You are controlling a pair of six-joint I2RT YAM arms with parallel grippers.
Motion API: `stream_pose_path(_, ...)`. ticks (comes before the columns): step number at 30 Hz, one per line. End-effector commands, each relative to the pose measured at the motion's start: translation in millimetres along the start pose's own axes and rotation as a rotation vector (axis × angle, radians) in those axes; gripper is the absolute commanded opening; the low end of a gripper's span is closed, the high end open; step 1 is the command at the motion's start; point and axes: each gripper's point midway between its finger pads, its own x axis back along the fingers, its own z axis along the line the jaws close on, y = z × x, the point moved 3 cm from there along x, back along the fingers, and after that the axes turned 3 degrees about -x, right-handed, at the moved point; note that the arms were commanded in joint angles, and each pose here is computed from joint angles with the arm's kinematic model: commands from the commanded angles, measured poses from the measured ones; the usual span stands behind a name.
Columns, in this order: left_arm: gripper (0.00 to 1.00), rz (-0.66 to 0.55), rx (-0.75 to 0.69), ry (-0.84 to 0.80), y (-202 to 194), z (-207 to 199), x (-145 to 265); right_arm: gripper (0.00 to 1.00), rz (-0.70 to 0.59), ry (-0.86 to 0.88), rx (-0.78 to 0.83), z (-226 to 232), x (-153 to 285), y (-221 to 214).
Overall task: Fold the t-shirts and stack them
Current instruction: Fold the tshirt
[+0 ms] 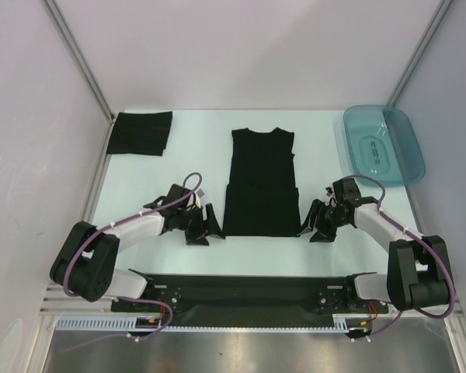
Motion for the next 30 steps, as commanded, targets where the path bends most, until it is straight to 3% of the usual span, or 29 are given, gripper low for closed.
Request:
stream_pose_path(1,0.75,-0.046,0.0,-0.007,13,-3,-7,0.57,-0.034,0.033,-0.011,1,-7,7)
stream_pose_path(7,0.68,-0.04,0.043,0.018,22,-3,-15,0.48,-0.037,0.062,-0.021,-3,-20,5)
stream_pose_path(14,0.56,-0.055,0.077,0.059,29,1,-19,0.48,-0.052,0.064,-0.04,-5,-29,12)
stream_pose_path(30,0.52,-0.032,0.173,0.08,20,2,-37,0.45,-0.054,0.067,-0.063,-4,-35,16)
